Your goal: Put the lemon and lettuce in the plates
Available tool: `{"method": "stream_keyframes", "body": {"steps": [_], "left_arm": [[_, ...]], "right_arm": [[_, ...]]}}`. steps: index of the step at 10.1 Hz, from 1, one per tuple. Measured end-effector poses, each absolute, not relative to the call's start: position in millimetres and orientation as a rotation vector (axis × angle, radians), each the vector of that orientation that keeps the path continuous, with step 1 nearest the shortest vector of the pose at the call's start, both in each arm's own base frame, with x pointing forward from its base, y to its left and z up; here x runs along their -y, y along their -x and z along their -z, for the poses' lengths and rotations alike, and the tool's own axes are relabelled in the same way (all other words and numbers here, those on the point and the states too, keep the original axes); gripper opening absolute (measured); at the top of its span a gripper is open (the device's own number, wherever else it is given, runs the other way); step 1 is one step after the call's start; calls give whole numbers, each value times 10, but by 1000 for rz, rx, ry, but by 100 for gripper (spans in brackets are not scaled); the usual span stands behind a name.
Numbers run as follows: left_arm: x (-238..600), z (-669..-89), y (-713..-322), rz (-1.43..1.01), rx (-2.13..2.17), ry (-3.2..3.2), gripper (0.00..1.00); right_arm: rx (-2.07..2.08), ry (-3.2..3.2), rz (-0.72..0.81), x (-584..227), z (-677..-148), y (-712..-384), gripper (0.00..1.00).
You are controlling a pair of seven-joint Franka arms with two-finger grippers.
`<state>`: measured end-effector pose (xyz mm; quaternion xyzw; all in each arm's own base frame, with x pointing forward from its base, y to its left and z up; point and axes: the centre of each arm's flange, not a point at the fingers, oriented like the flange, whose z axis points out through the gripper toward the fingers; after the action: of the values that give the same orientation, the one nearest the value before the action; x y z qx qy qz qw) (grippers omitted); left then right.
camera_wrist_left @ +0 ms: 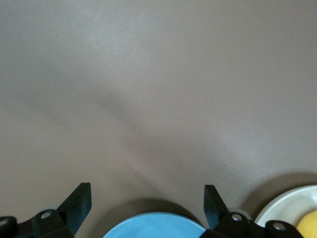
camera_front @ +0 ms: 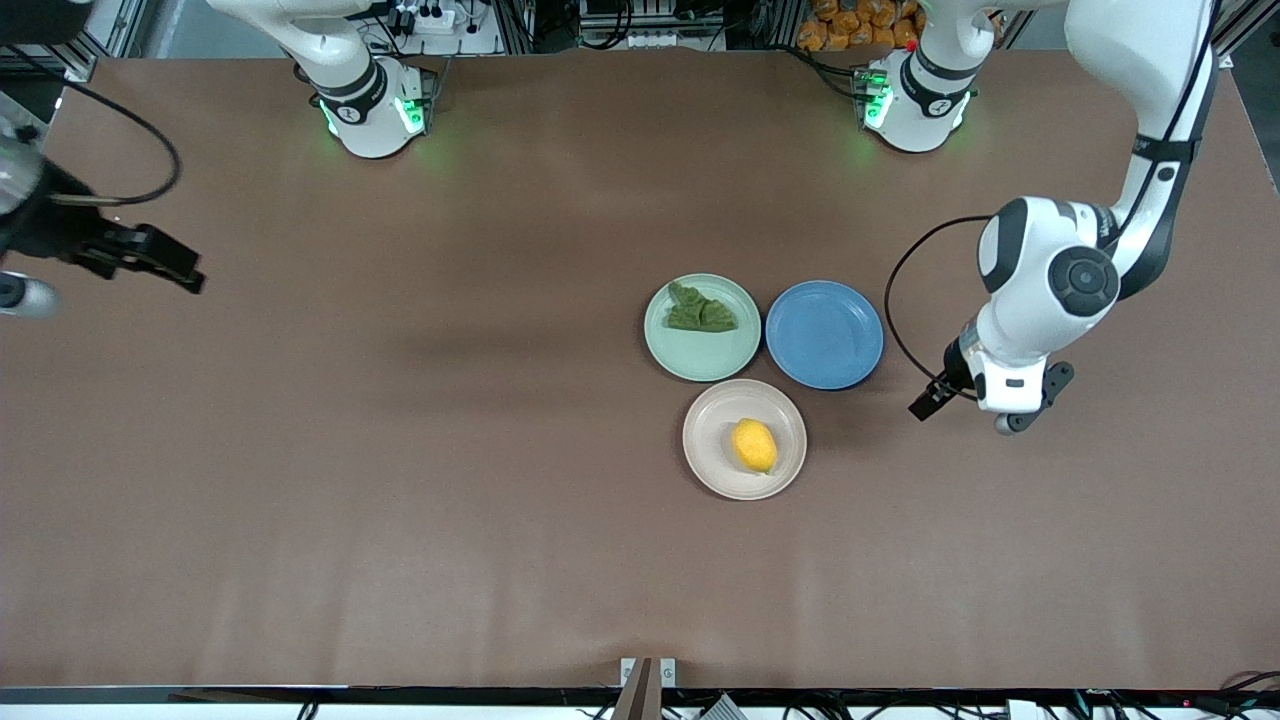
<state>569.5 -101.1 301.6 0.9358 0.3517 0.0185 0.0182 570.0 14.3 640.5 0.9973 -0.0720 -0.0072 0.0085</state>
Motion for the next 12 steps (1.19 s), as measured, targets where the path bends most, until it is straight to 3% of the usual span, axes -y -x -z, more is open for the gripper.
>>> {"method": "stream_keyframes", "body": {"steps": [3, 8, 12], "left_arm": [[809, -3085, -5419, -48, -1052, -2939, 100], [698, -3183, -5141, -53, -1041, -2954, 100], [718, -3611, -5279, -166, -777, -3008, 100]], "right_arm": [[175, -3118, -30, 241, -6548, -5692, 100], [124, -3131, -85, 119, -6746, -5611, 100], [5, -3154, -94, 97, -6816, -5541, 100]]}}
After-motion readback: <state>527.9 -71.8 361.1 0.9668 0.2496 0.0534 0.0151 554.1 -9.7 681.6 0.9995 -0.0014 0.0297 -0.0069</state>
